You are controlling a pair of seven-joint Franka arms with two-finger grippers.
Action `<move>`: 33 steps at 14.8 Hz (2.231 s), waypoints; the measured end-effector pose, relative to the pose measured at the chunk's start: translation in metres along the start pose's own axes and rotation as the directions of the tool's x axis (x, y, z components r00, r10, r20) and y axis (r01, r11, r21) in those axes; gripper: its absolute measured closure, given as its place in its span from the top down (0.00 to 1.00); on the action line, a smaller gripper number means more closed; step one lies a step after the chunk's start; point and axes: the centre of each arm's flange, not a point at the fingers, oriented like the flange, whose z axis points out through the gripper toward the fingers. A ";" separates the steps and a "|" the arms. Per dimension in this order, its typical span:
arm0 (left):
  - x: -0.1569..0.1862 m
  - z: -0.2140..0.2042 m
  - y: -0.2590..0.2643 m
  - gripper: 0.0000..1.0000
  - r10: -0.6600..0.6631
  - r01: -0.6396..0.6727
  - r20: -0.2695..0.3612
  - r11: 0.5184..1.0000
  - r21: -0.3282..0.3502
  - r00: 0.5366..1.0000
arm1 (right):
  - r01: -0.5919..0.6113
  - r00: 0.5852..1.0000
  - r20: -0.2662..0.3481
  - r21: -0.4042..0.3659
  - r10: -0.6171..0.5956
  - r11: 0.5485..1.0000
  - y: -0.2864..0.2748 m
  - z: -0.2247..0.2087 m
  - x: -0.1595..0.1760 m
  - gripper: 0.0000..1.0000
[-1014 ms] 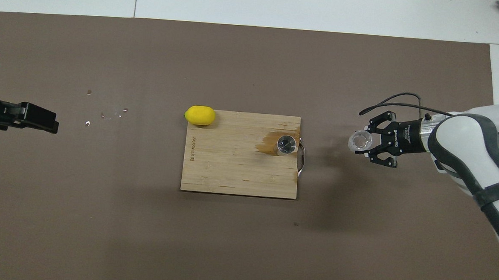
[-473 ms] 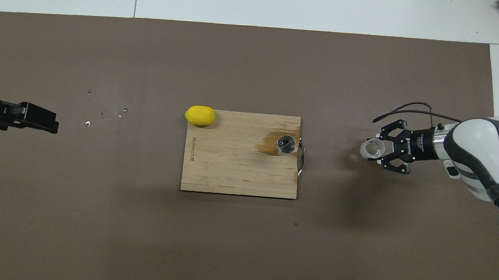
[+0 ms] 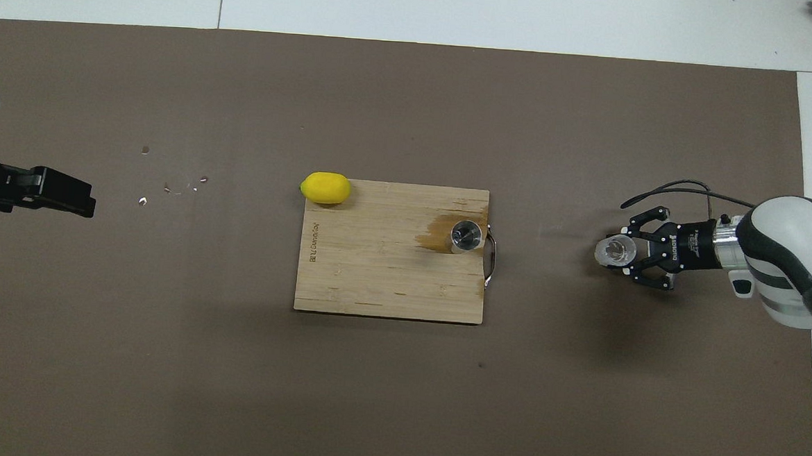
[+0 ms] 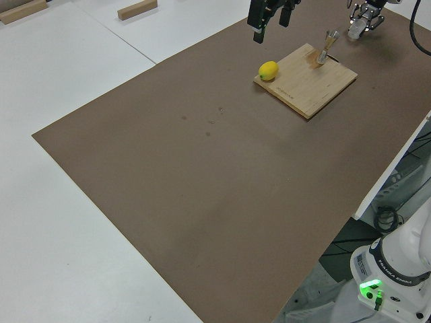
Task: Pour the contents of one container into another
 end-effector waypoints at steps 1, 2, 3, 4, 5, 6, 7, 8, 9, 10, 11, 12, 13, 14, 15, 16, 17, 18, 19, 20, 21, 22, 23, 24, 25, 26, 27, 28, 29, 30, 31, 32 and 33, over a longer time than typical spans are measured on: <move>0.000 0.000 0.000 1.00 0.000 0.000 0.000 1.000 0.000 1.000 | -0.001 1.000 0.000 0.001 0.001 1.000 0.000 0.000 0.001 0.51; 0.000 0.000 0.000 1.00 0.000 0.000 0.000 1.000 0.000 1.000 | -0.004 1.000 0.000 0.002 0.004 1.000 0.001 -0.001 0.002 0.56; 0.000 0.000 0.000 1.00 0.000 0.000 0.000 1.000 0.000 1.000 | -0.008 1.000 0.001 0.002 0.008 1.000 0.002 -0.001 0.004 0.64; 0.000 0.000 0.000 1.00 0.000 0.000 0.000 1.000 0.000 1.000 | -0.013 1.000 0.001 0.001 0.013 1.000 0.003 -0.001 0.006 0.77; 0.000 0.000 0.000 1.00 0.000 0.000 0.000 1.000 0.000 1.000 | -0.018 1.000 0.001 0.003 0.018 1.000 0.005 -0.003 0.008 0.87; 0.000 0.000 0.000 1.00 0.000 0.000 0.000 1.000 0.000 1.000 | -0.025 1.000 0.001 0.010 0.025 1.000 0.006 -0.006 0.012 0.97; 0.000 0.000 0.000 1.00 0.000 0.000 0.000 1.000 0.000 1.000 | -0.029 1.000 -0.004 0.016 0.029 0.999 0.007 -0.011 0.016 1.00; 0.000 0.000 0.000 1.00 0.000 0.000 0.000 1.000 0.000 1.000 | -0.023 0.999 -0.022 0.014 0.023 1.000 0.009 -0.018 0.021 1.00; 0.000 0.000 0.000 1.00 0.000 0.000 0.000 1.000 0.000 1.000 | -0.004 0.998 -0.056 -0.001 0.004 1.000 0.012 -0.026 0.025 1.00; 0.000 0.000 0.000 1.00 0.000 0.000 0.000 1.000 0.000 1.000 | 0.018 0.995 -0.094 -0.020 -0.020 1.000 0.014 -0.034 0.027 1.00; 0.000 0.000 0.000 1.00 0.000 0.000 0.000 1.000 0.000 1.000 | 0.036 0.991 -0.126 -0.032 -0.040 0.999 0.016 -0.043 0.028 1.00; 0.000 0.000 0.000 1.00 0.000 0.000 0.000 1.000 0.000 1.000 | 0.054 0.987 -0.151 -0.036 -0.059 0.998 0.017 -0.052 0.026 1.00; 0.001 -0.001 0.000 1.00 0.000 0.000 -0.007 1.000 0.000 1.000 | 0.077 0.982 -0.169 -0.041 -0.082 0.996 0.018 -0.060 0.021 1.00; 0.002 -0.002 0.000 1.00 0.000 0.000 -0.022 1.000 0.000 1.000 | 0.114 0.977 -0.176 -0.058 -0.123 0.992 0.019 -0.068 0.013 1.00; 0.004 -0.003 0.000 1.00 0.000 0.000 -0.033 1.000 0.000 0.999 | 0.166 0.970 -0.167 -0.085 -0.178 0.983 0.022 -0.073 0.000 1.00; 0.004 -0.004 0.000 1.00 0.000 0.000 -0.040 1.000 0.000 0.999 | 0.235 0.956 -0.151 -0.111 -0.250 0.966 0.023 -0.078 -0.014 1.00; 0.004 -0.004 0.000 1.00 0.000 0.000 -0.041 1.000 0.000 0.999 | 0.320 0.931 -0.138 -0.132 -0.338 0.938 0.022 -0.082 -0.032 1.00; 0.004 -0.004 0.000 1.00 0.000 0.000 -0.042 1.000 0.000 0.999 | 0.409 0.892 -0.139 -0.157 -0.430 0.899 0.019 -0.083 -0.049 1.00; 0.004 -0.004 0.000 1.00 0.000 0.000 -0.041 1.000 0.000 0.999 | 0.499 0.835 -0.150 -0.203 -0.530 0.843 0.014 -0.083 -0.066 1.00; 0.004 -0.004 0.000 1.00 0.000 0.000 -0.041 1.000 0.000 0.999 | 0.573 0.767 -0.160 -0.266 -0.622 0.775 0.010 -0.081 -0.082 1.00; 0.004 -0.004 0.000 1.00 0.000 0.000 -0.041 1.000 0.000 0.999 | 0.629 0.692 -0.164 -0.340 -0.703 0.699 0.006 -0.076 -0.100 1.00; 0.004 -0.004 0.000 1.00 0.000 0.000 -0.041 1.000 0.000 0.999 | 0.661 0.626 -0.162 -0.409 -0.763 0.629 0.003 -0.068 -0.120 1.00; 0.004 -0.004 0.000 1.00 0.000 0.000 -0.041 1.000 0.000 0.999 | 0.679 0.569 -0.156 -0.464 -0.807 0.569 0.001 -0.058 -0.140 1.00; 0.004 -0.004 0.000 1.00 0.000 0.000 -0.041 1.000 0.000 0.999 | 0.694 0.518 -0.145 -0.504 -0.843 0.514 0.001 -0.047 -0.161 1.00; 0.004 -0.004 0.000 1.00 0.000 0.000 -0.041 1.000 0.000 0.999 | 0.707 0.471 -0.134 -0.533 -0.872 0.464 0.002 -0.038 -0.182 1.00; 0.004 -0.004 0.000 1.00 0.000 0.000 -0.042 1.000 0.000 0.999 | 0.717 0.427 -0.127 -0.556 -0.895 0.420 0.003 -0.032 -0.202 1.00; 0.004 -0.004 0.000 1.00 0.000 0.000 -0.042 1.000 0.000 0.999 | 0.722 0.385 -0.127 -0.575 -0.914 0.384 0.004 -0.030 -0.218 1.00; 0.004 -0.004 0.000 1.00 -0.001 0.001 -0.043 1.000 0.000 0.999 | 0.725 0.347 -0.133 -0.589 -0.928 0.356 0.004 -0.033 -0.233 1.00; 0.005 -0.004 -0.001 1.00 -0.001 0.001 -0.044 1.000 0.003 0.999 | 0.727 0.315 -0.145 -0.598 -0.938 0.337 0.004 -0.041 -0.245 1.00; 0.005 -0.004 -0.003 1.00 0.001 -0.001 -0.045 1.000 0.015 0.999 | 0.729 0.290 -0.159 -0.603 -0.944 0.326 0.003 -0.053 -0.257 1.00; 0.005 -0.004 -0.004 1.00 0.005 -0.004 -0.044 1.000 0.028 0.999 | 0.732 0.272 -0.171 -0.603 -0.947 0.319 0.002 -0.067 -0.268 1.00; 0.005 -0.004 -0.004 1.00 0.008 -0.006 -0.044 0.999 0.032 0.999 | 0.733 0.254 -0.186 -0.603 -0.949 0.314 0.000 -0.083 -0.279 1.00; 0.006 -0.003 -0.004 1.00 0.009 -0.008 -0.042 0.999 0.032 0.999 | 0.730 0.234 -0.200 -0.611 -0.951 0.308 -0.002 -0.099 -0.289 1.00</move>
